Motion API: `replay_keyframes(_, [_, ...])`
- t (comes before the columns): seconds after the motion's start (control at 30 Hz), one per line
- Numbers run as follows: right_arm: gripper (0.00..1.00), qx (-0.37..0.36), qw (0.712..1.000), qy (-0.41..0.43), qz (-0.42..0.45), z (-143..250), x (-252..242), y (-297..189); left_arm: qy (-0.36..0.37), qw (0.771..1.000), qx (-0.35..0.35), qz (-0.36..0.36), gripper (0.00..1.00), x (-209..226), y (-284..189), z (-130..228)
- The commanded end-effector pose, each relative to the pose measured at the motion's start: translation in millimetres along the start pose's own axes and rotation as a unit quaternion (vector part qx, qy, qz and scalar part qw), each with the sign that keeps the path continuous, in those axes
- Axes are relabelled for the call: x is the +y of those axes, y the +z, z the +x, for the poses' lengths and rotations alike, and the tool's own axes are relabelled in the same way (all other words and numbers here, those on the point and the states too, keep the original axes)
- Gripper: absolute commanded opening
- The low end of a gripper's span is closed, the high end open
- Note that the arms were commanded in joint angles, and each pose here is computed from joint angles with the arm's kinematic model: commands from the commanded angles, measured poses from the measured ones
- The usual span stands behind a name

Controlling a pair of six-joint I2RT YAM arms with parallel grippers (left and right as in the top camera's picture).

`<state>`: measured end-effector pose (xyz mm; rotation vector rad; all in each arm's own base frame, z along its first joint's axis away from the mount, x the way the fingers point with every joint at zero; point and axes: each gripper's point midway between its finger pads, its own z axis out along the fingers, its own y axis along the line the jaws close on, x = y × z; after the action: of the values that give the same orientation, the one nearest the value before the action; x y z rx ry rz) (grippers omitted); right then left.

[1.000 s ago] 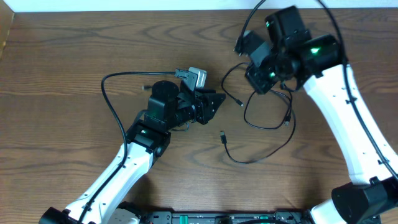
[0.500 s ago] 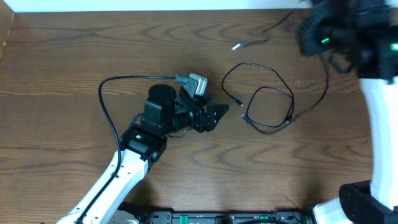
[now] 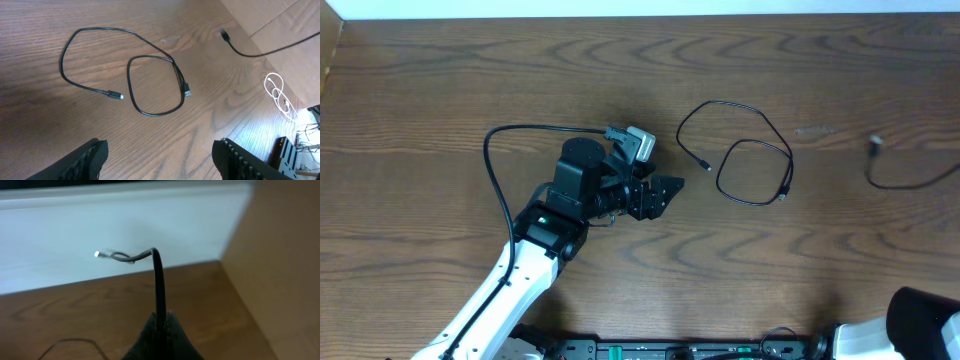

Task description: Untangle cables

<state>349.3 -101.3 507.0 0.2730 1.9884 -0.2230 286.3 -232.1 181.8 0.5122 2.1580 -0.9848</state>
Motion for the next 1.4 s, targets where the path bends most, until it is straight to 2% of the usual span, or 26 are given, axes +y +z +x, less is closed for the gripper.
replay_keyframes(0.0, [0.01, 0.013, 0.995, 0.067, 0.072, 6, -43, 17, 0.015, 1.0, -0.009, -0.002, 0.73, -1, -3, -6])
replay_keyframes(0.13, [0.01, 0.007, 0.986, 0.134, 0.095, 7, -67, 32, 0.028, 0.999, -0.03, -0.006, 0.74, 0, -3, -16])
replay_keyframes(0.2, [0.01, 0.004, 0.983, 0.15, 0.104, 7, -77, 44, 0.033, 0.999, -0.043, -0.003, 0.79, -3, -3, -23])
replay_keyframes(0.37, [0.01, 0.016, 0.975, 0.152, 0.161, 15, -103, 66, 0.025, 0.999, -0.043, -0.01, 0.8, 0, -3, -22])
replay_keyframes(0.6, [0.01, 0.036, 0.947, 0.148, 0.284, 33, -156, 88, -0.002, 0.999, -0.021, -0.03, 0.8, 8, -2, -11])
replay_keyframes(0.93, [0.01, 0.076, 0.911, 0.152, 0.376, 72, -265, 93, 0.017, 0.997, -0.028, -0.067, 0.81, 5, 5, -9])
replay_keyframes(1.2, [0.01, 0.075, 0.911, 0.179, 0.364, 85, -304, 84, 0.033, 0.996, -0.038, -0.077, 0.82, -3, 10, -11])
replay_keyframes(1.37, [0.01, 0.11, 0.914, 0.184, 0.345, 109, -308, 113, 0.033, 0.996, -0.037, -0.078, 0.83, -3, 10, -10])
